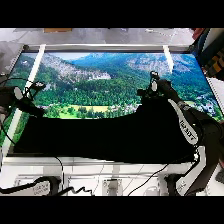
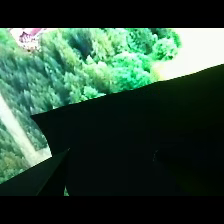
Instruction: Fold the clothes and pants, and hang the long-sleeved shirts on hangers.
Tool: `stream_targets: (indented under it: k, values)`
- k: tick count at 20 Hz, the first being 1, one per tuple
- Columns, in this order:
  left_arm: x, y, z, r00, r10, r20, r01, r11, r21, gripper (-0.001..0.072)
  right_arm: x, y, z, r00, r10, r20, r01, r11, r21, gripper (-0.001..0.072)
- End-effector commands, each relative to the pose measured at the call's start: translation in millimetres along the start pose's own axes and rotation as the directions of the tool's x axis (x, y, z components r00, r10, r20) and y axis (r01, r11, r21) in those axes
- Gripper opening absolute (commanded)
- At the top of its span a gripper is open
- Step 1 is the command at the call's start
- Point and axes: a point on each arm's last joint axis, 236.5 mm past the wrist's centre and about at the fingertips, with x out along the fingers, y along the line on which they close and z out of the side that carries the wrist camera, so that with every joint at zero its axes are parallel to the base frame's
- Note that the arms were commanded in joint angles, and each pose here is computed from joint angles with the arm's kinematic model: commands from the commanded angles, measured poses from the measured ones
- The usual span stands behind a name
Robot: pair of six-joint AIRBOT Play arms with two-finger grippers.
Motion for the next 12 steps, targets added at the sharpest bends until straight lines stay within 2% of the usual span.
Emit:
stream_targets:
  k: [1, 3, 7, 12]
  values:
    - [0, 0, 0, 1.000, -0.001, 0.000, 0.001, 1.000, 0.001, 0.0578, -3, 9, 9, 0.999, 0.031, 0.038, -0.032, 0.999, 0.014, 0.0021]
    - [0, 0, 0, 1.000, -0.001, 0.000, 0.001, 1.000, 0.001, 0.0578, -16, 25, 15, 0.997, 0.062, 0.051, -0.062, 0.998, 0.000, 0.0021]
    - [0, -10, 7, 0.999, -0.041, 0.030, 0.042, 0.999, -0.022, 0.0578, -84, 72, 38, 0.982, 0.143, 0.123, -0.118, 0.974, -0.193, 0.0020]
    - [0, -12, 9, 0.998, -0.048, 0.036, 0.049, 0.998, -0.026, 0.0578, -183, 96, 10, 0.978, 0.195, 0.074, -0.142, 0.883, -0.448, 0.0020]
